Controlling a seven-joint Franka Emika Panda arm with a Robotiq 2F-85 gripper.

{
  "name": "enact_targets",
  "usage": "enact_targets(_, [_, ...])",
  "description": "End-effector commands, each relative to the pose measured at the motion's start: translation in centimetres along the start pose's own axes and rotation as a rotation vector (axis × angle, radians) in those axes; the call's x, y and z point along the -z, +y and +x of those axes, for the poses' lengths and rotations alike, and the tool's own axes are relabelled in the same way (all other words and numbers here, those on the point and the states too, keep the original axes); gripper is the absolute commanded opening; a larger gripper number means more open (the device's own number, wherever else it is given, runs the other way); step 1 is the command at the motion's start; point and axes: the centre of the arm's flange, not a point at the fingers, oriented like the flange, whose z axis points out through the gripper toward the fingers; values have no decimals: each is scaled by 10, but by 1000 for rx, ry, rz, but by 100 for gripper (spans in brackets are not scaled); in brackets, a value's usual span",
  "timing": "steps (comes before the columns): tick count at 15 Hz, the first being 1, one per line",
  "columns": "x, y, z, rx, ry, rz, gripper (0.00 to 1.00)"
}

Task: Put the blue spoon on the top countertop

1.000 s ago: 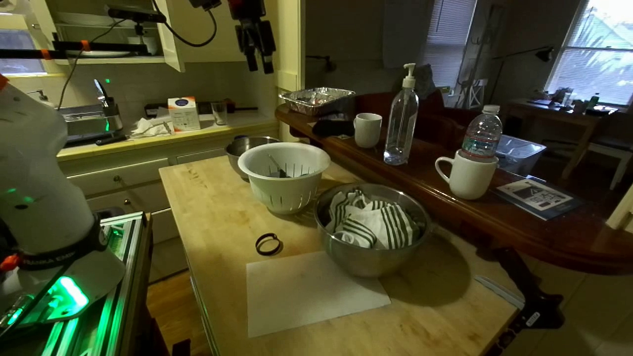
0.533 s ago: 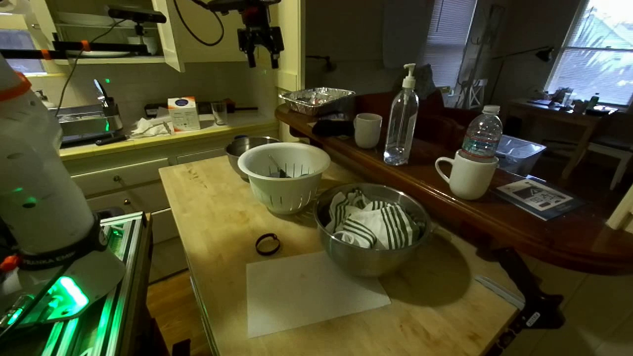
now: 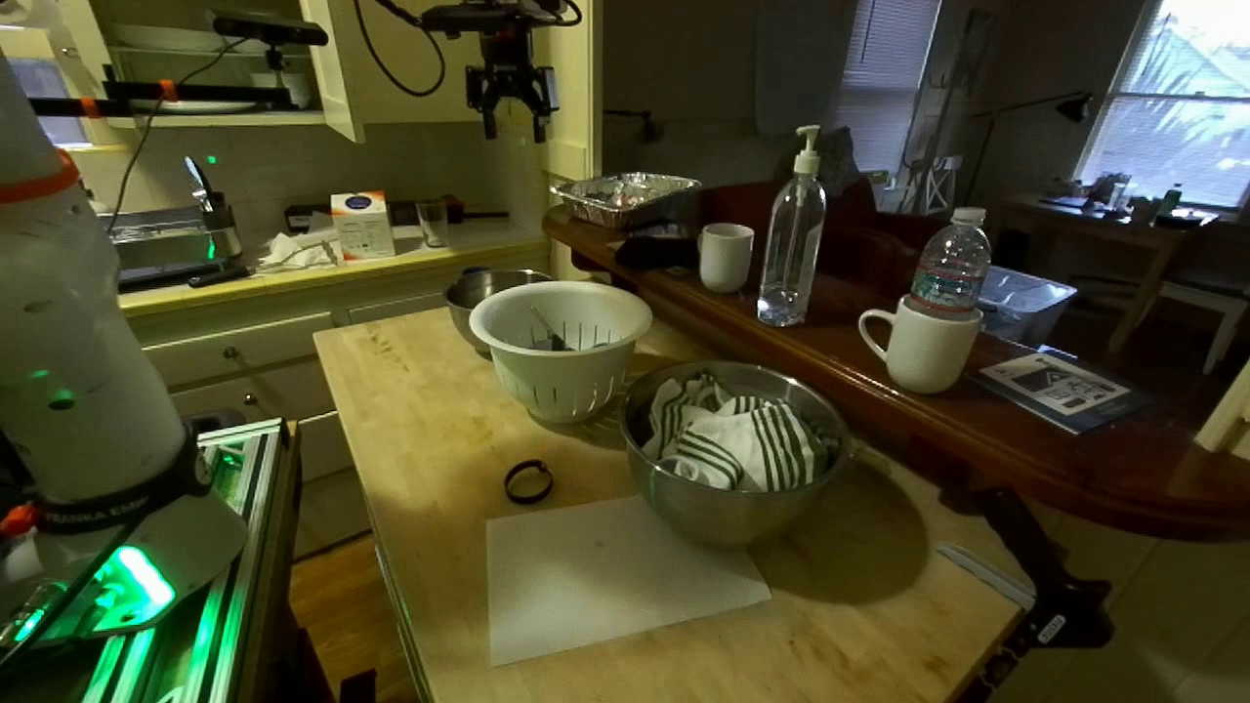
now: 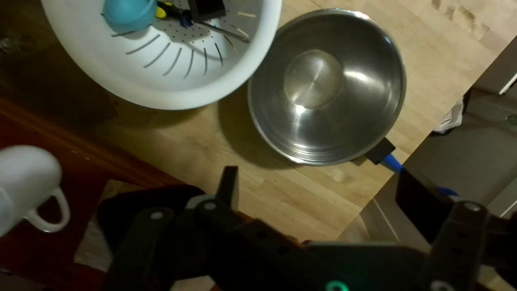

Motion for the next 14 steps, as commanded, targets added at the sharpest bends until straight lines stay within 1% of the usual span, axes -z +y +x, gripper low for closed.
enact_targets(1, [-25, -52, 80, 174, -83, 33, 100])
enact_targets(4, [-50, -106, 131, 327, -100, 65, 100])
enact_targets(6, [-71, -130, 160, 429, -105, 74, 100])
enact_targets(9, [-101, -148, 192, 585, -100, 101, 100])
enact_targets(11, [-120, -152, 206, 686, -104, 124, 100])
enact_targets(14, [-137, -167, 222, 831, -146, 157, 100])
